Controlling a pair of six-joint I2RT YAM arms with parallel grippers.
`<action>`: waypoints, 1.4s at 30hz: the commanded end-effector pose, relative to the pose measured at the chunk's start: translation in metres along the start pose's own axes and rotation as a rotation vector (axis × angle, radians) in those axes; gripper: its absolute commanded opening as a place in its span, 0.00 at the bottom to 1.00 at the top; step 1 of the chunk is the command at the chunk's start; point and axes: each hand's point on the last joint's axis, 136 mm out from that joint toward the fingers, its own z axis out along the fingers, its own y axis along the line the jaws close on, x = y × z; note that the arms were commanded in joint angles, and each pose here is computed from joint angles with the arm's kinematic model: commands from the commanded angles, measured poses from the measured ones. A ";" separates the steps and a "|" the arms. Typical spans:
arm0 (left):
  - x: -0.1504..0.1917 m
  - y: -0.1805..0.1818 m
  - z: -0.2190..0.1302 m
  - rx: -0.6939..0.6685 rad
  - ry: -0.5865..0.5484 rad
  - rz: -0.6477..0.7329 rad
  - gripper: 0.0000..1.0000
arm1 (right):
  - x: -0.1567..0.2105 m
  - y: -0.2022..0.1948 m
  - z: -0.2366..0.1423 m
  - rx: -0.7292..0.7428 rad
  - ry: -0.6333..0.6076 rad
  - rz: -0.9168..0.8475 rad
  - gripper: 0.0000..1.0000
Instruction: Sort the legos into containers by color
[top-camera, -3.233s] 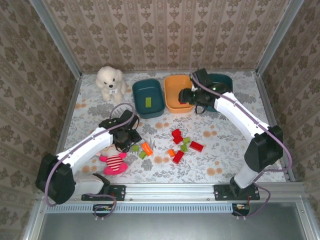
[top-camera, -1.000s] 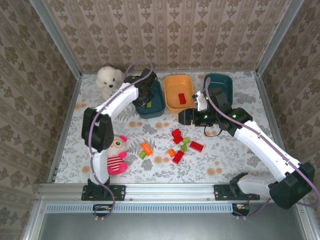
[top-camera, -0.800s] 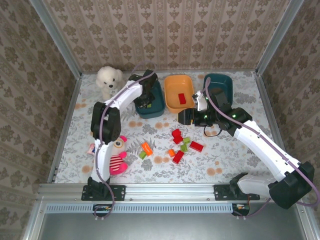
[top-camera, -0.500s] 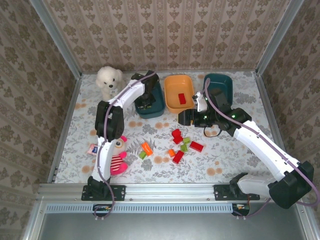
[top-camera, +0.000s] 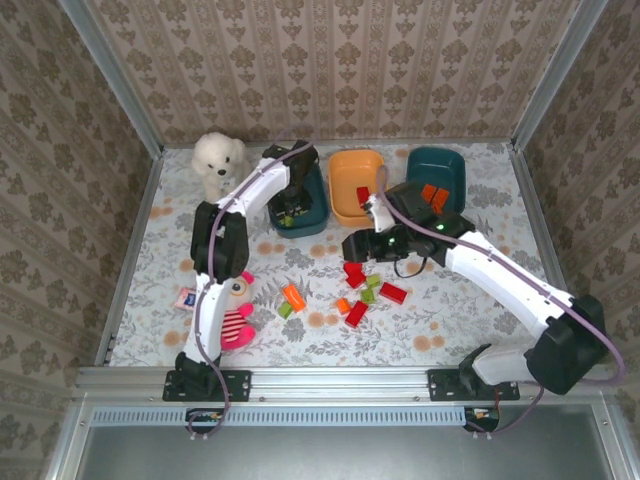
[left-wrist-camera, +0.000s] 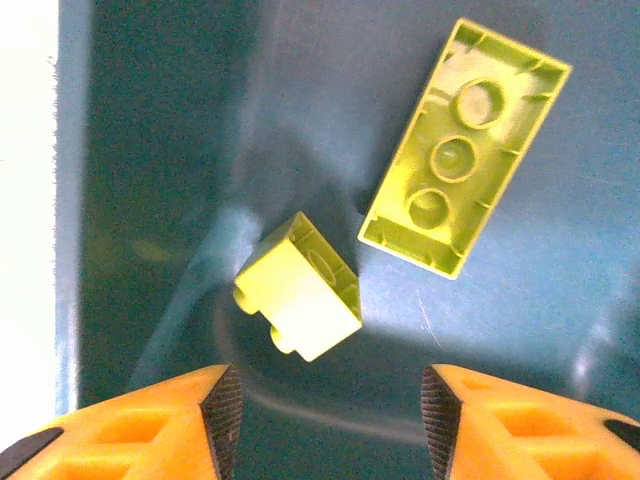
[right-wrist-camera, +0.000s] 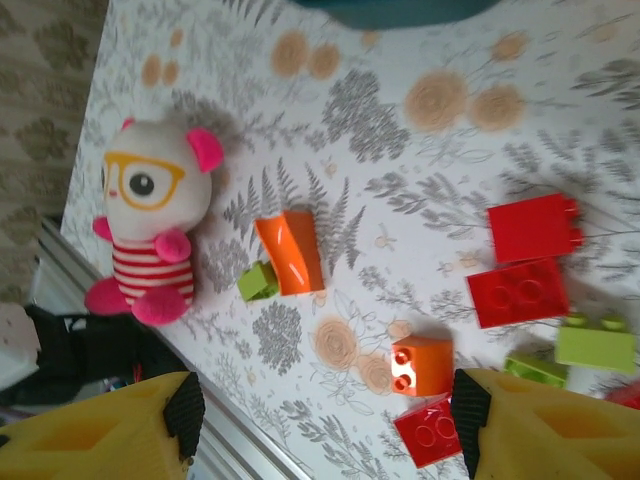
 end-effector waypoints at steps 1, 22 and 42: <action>-0.017 0.015 -0.080 0.086 -0.126 -0.032 0.57 | 0.016 0.018 0.028 0.026 0.098 -0.140 0.71; 0.123 0.225 -0.132 0.366 -0.214 -0.297 0.75 | 0.066 0.037 0.189 0.249 0.414 -0.202 0.79; 0.137 0.186 -0.134 0.581 -0.159 -0.200 0.73 | 0.004 0.010 0.173 0.418 0.259 -0.185 0.25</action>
